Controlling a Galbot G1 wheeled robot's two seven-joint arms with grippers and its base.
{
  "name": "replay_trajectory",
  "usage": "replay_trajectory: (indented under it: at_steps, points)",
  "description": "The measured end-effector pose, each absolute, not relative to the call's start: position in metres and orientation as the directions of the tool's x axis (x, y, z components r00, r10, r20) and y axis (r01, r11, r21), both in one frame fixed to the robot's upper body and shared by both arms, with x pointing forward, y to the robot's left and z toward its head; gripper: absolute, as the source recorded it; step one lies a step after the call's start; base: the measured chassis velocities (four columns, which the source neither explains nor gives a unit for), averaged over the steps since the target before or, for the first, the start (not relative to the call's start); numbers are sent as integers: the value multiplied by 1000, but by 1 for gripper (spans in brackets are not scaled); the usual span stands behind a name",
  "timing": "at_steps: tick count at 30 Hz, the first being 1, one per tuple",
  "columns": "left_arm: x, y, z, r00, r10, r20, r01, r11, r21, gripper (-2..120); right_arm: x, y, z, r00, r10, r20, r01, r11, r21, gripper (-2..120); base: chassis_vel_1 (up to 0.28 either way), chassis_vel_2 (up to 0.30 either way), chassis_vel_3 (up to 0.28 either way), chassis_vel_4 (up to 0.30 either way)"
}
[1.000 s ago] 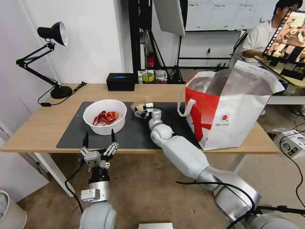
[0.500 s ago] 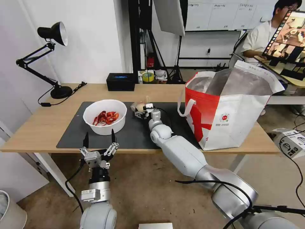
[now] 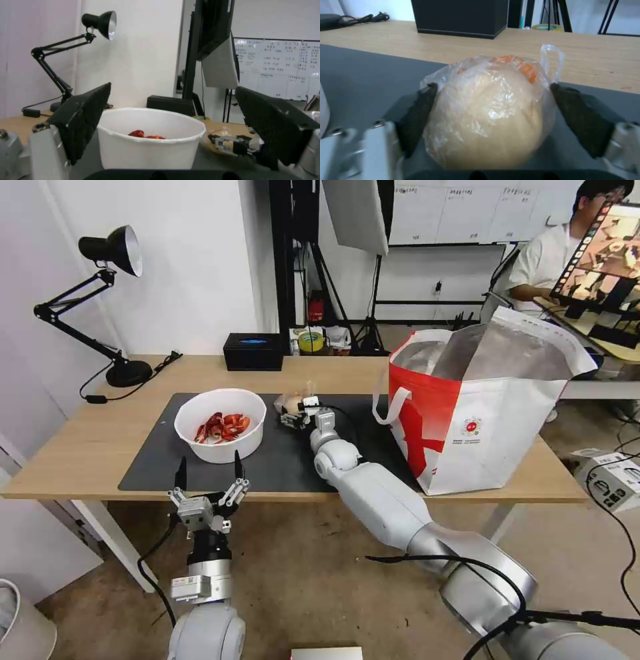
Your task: Pick up the trash from the table and place it into the takeout bag.
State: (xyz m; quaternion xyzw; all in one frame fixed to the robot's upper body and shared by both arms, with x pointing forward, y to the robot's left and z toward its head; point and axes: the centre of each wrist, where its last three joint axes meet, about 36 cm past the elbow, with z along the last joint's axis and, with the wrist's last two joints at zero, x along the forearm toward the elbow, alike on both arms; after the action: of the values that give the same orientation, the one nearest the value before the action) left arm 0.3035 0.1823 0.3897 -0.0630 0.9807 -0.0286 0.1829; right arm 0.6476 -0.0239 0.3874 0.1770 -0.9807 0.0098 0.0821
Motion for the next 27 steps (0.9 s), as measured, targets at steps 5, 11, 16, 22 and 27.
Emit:
replay_trajectory:
  at_steps: [5,11,16,22,27]
  points:
    - [304,182,390,-925,-134,-355,-113,990,-79,100,649,-23,388,-924,-346,163,-350,937,6,67,0,0,0,0]
    - [304,183,390,-924,-132,-358,-112,991,-77,100,649,-23,388,-924,-347,163,-351,937,4,41,0,0,0,0]
    - [304,184,390,-925,-132,-357,-112,991,-76,100,648,-23,387,-924,-346,165,-350,937,4,26,0,0,0,0]
    - [304,185,390,-924,-133,-357,-114,991,-73,100,646,-25,383,-923,-345,171,-350,937,2,4,0,0,0,0]
    - [304,185,390,-924,-134,-358,-115,991,-74,100,645,-26,382,-923,-345,171,-350,937,1,0,0,0,0,0]
